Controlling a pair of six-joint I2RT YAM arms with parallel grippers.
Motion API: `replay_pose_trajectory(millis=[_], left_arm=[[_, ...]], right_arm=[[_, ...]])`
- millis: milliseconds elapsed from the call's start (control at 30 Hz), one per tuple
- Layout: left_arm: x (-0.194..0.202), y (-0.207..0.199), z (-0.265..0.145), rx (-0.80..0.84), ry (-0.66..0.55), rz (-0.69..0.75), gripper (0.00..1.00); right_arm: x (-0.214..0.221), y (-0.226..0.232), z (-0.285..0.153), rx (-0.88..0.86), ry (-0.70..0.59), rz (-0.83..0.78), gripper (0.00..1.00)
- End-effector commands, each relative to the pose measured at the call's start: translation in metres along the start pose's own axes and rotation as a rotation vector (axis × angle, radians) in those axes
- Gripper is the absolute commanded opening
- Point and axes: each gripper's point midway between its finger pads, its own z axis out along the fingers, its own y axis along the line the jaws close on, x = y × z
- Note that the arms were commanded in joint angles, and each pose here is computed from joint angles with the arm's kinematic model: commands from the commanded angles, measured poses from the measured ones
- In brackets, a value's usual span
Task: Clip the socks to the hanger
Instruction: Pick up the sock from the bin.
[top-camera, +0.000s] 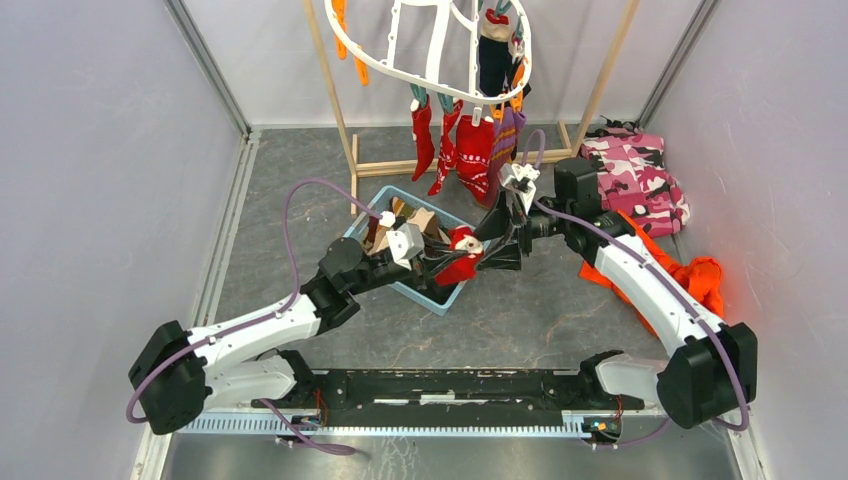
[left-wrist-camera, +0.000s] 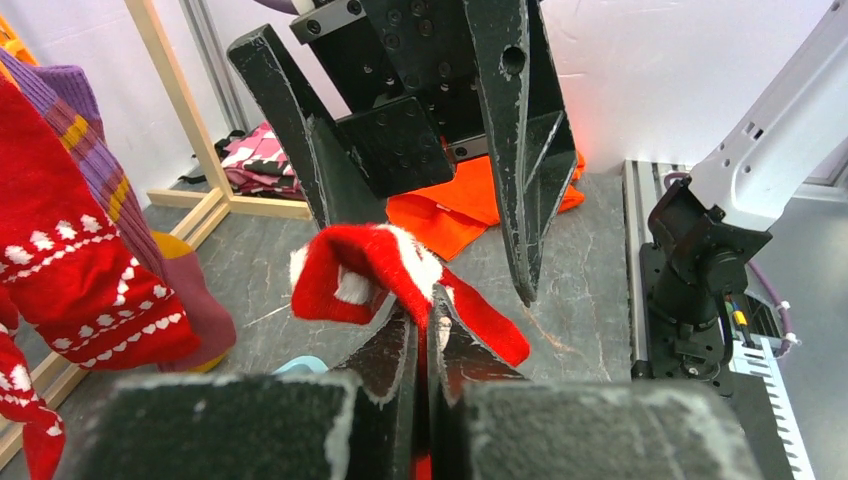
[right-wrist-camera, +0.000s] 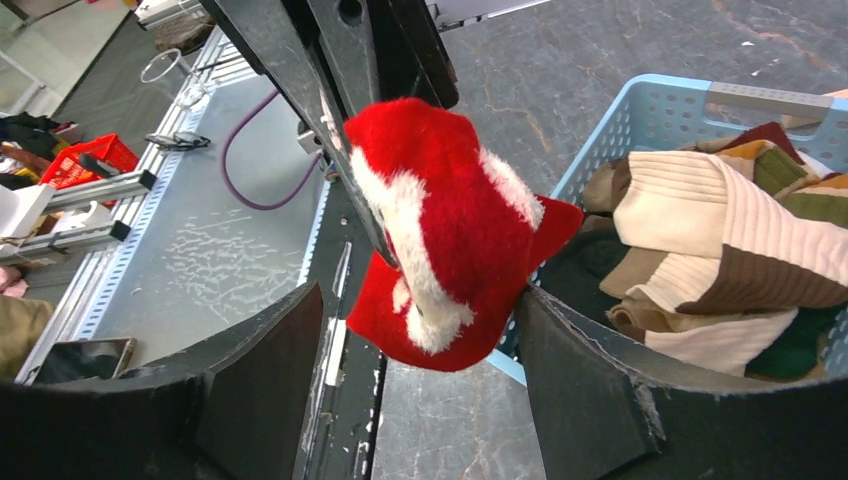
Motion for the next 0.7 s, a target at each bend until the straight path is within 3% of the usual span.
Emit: replay_pose_trajectory(millis=[0, 300, 667], left_arm=[[-0.02, 0.006, 0.008, -0.014, -0.04, 0.098, 0.02], [-0.001, 0.009, 0.0, -0.058, -0.002, 0.056, 0.02], [0.005, 0.009, -0.008, -0.086, -0.012, 0.008, 0.02]], right_arm=[[-0.023, 0.008, 0.001, -0.041, -0.024, -0.041, 0.75], [-0.035, 0.008, -0.002, -0.038, -0.025, -0.102, 0.65], [-0.03, 0.0, -0.003, 0.009, -0.014, -0.126, 0.15]])
